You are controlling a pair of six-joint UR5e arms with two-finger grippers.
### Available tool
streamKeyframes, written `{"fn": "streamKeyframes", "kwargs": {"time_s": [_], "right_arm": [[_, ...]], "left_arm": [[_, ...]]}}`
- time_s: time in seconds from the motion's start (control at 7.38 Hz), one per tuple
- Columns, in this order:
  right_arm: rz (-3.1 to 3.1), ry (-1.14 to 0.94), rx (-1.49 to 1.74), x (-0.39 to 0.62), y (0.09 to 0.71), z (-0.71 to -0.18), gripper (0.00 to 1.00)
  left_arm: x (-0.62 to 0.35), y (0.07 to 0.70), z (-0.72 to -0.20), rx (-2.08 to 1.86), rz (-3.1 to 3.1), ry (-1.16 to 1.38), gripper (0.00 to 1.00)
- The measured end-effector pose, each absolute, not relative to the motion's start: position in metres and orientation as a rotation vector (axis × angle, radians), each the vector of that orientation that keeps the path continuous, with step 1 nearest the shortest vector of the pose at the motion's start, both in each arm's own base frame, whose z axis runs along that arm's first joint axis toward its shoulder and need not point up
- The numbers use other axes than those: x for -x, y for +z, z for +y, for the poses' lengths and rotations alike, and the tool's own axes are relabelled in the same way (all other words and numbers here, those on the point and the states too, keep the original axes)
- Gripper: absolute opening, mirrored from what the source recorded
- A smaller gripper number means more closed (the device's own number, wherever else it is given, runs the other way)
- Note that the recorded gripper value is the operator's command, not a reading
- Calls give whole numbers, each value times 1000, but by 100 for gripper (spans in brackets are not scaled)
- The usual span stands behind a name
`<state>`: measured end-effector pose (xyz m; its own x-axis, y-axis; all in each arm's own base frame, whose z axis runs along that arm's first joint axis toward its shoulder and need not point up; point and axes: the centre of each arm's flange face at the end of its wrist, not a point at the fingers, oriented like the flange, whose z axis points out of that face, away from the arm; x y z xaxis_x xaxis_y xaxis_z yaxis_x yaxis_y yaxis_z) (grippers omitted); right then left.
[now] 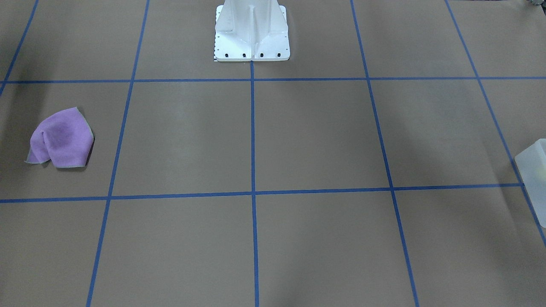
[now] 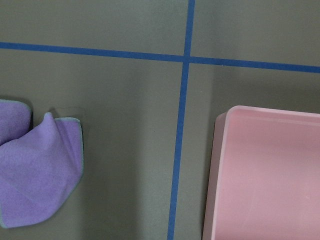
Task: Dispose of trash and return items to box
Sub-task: 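Lift the green bowl with the left gripper and carry it over the clear bin, then lower the green bowl into the clear bin and release it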
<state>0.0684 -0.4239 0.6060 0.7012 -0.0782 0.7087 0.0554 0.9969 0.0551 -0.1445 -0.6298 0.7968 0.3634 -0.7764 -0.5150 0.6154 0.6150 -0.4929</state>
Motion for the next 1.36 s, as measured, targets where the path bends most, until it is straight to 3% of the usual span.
{"fn": "streamKeyframes", "kwargs": {"time_s": [0.54,1.22,1.36], "right_arm": [[-794,-80,-43,-68,599,-424,100],[-795,-83,-49,-67,595,-424,100],[-795,-84,-49,-67,595,-424,100]], "left_arm": [[83,805,-639,163,673,-819,0],[73,831,-599,126,663,-744,0],[73,833,-593,126,671,-738,10]]}}
